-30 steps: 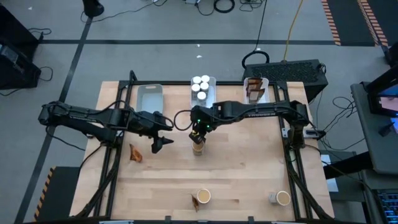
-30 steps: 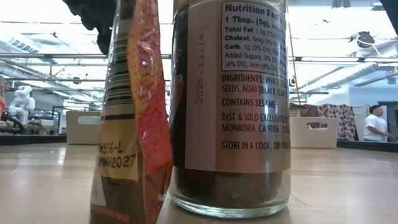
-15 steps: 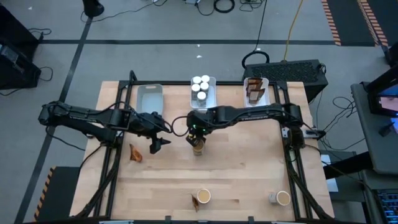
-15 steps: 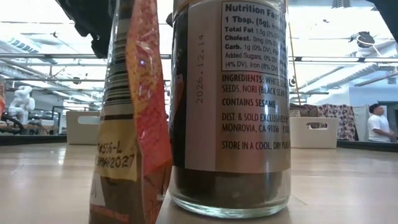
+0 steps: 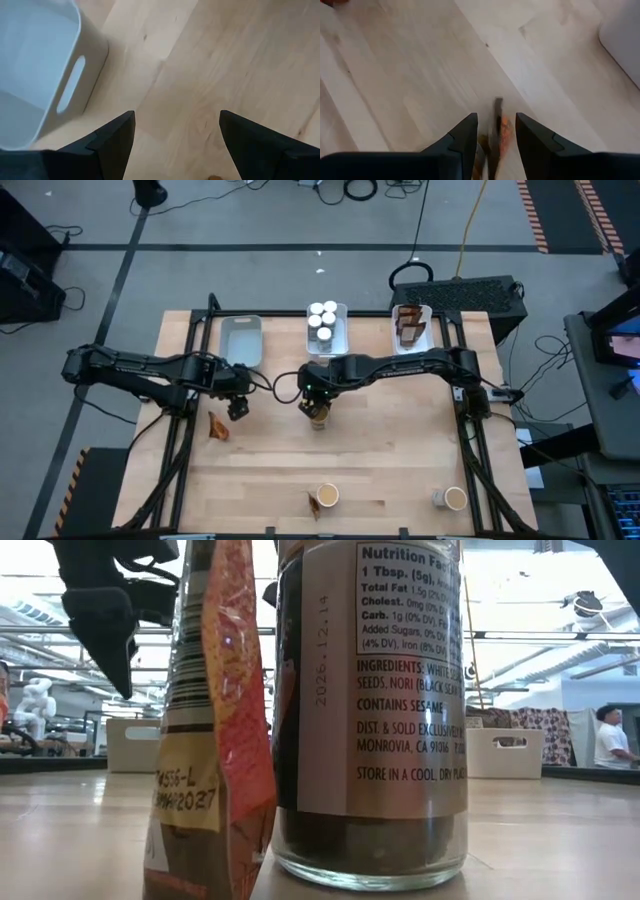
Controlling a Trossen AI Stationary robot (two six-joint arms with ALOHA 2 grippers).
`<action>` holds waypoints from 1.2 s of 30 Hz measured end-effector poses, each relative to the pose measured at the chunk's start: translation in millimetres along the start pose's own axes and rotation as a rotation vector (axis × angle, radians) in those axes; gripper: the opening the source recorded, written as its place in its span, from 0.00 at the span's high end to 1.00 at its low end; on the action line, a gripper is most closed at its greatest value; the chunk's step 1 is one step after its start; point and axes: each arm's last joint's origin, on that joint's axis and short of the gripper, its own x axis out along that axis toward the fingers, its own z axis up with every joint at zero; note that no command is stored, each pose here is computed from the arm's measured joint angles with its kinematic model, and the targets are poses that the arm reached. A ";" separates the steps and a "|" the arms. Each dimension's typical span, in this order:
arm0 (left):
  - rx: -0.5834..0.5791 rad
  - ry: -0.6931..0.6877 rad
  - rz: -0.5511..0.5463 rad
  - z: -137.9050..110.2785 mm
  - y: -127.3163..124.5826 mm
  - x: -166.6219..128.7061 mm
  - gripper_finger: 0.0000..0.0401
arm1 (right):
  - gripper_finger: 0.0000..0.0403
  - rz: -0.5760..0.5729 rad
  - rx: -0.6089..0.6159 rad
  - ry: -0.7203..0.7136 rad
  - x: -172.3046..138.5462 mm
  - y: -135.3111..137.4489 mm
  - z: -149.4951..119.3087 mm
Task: Sort spices by type
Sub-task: Put the orange seasoning bag into the right white bin
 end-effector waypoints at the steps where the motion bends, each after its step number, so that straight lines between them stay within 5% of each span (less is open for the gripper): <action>1: -0.003 0.002 0.001 -0.6 0.4 1.3 0.27 | 0.71 0.000 0.000 -0.001 1.0 0.2 0.1; 14: -0.025 0.035 0.013 -8.2 2.5 12.3 0.27 | 0.72 -0.050 -0.001 0.043 22.5 -5.1 -2.6; 30: -0.026 0.030 0.010 -7.7 2.2 12.4 0.27 | 0.98 -0.051 -0.040 0.095 36.8 -6.6 -6.8; 36: -0.028 0.013 0.000 -6.0 1.3 12.4 0.27 | 1.00 -0.018 -0.051 0.115 36.1 -7.4 -6.0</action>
